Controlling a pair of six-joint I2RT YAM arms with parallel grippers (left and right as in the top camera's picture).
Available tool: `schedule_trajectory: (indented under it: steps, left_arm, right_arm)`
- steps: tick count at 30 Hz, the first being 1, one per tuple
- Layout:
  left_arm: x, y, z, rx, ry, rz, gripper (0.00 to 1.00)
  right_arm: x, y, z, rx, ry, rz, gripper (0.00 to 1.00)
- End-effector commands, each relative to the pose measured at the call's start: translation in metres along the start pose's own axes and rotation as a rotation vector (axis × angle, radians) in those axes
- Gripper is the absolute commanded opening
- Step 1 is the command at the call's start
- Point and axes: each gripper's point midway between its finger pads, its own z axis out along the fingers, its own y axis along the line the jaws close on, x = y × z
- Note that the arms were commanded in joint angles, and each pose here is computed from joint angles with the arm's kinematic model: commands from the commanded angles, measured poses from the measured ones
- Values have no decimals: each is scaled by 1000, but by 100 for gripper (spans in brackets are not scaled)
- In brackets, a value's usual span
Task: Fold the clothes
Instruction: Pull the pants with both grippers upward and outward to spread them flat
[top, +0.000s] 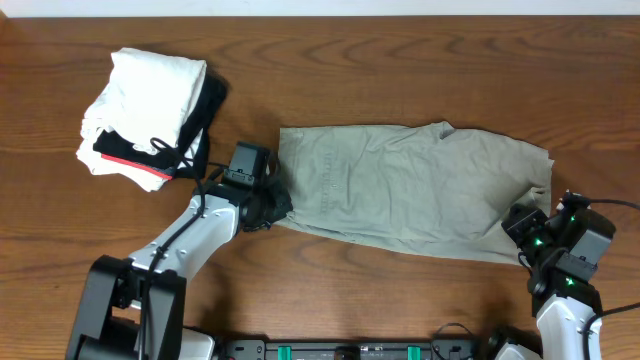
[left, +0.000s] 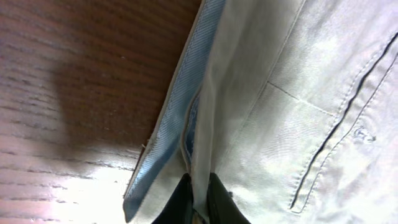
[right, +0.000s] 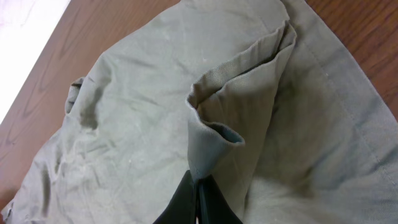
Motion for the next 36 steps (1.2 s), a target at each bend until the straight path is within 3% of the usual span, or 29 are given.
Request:
schedule_trajectory:
  steps: [1,15,27,36]
  left_arm:
    - [-13,-17,-16,52,-53,15,6]
    - [-44,-75,-93,271,-265,89,6]
    - [-92,-133,-146,392,-407,132,6]
    - [-127,-161,-138,395,-410,134,6]
  right_arm:
    - [-1,1,-1,-10,-3,-11,1]
    - [-45,55,-29,-96,3,-131,1]
    - [-97,94,-60,-119,-103,-188,2]
    - [-119,96,-45,-108,-128,-194,1]
